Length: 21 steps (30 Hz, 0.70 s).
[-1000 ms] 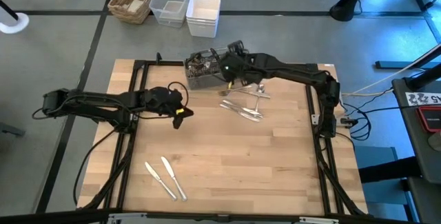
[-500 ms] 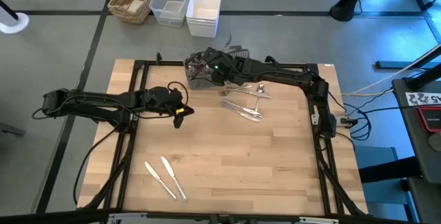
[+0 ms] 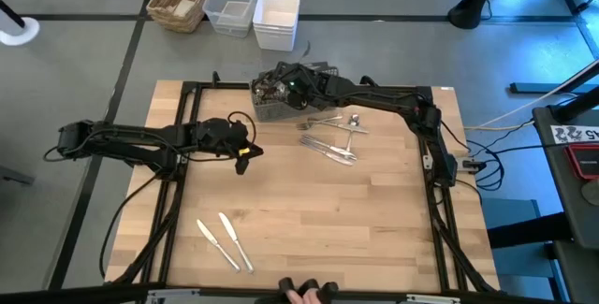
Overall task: Sort silverware
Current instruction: Put the silver fork into the silverware rack
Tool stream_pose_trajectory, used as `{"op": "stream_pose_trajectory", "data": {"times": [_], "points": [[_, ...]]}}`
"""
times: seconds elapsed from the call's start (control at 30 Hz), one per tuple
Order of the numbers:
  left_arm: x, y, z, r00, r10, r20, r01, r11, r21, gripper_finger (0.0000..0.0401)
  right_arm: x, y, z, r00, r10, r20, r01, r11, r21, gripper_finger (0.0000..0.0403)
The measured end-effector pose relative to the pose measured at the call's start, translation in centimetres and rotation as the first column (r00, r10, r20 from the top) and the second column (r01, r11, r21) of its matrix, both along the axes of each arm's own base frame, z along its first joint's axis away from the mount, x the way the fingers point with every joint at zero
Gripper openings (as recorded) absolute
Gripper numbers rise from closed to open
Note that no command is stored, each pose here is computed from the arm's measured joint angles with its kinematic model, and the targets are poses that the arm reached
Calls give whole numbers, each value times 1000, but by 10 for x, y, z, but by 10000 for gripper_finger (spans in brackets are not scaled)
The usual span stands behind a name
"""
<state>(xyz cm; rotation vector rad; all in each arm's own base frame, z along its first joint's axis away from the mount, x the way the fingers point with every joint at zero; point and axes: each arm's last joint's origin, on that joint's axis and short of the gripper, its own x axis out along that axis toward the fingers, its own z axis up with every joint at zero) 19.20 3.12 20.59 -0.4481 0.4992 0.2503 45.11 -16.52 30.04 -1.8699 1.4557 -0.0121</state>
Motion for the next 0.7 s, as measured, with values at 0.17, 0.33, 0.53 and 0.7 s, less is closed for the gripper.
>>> {"op": "stream_pose_trajectory", "data": {"times": [0.17, 0.33, 0.53, 0.7], "points": [[0, 0, 0, 1000, -9, -2, 9, 1000, 14, 40, 1, 1, -2, 998, 60, -2, -60, 997, 48, 16], [0, 0, 0, 1000, -9, -1, 9, 1000, 14, 40, 2, 3, -4, 990, 141, 18, -142, 984, 106, 18], [0, 0, 0, 1000, -8, -1, 8, 1000, 15, 40, 3, 4, -4, 985, 169, 31, -171, 977, 124, 19], [3, 1, 5, 998, -7, 58, 5, 1000, 26, 40, 2, 1, -4, 987, 157, 30, -160, 980, 121, 19]]}}
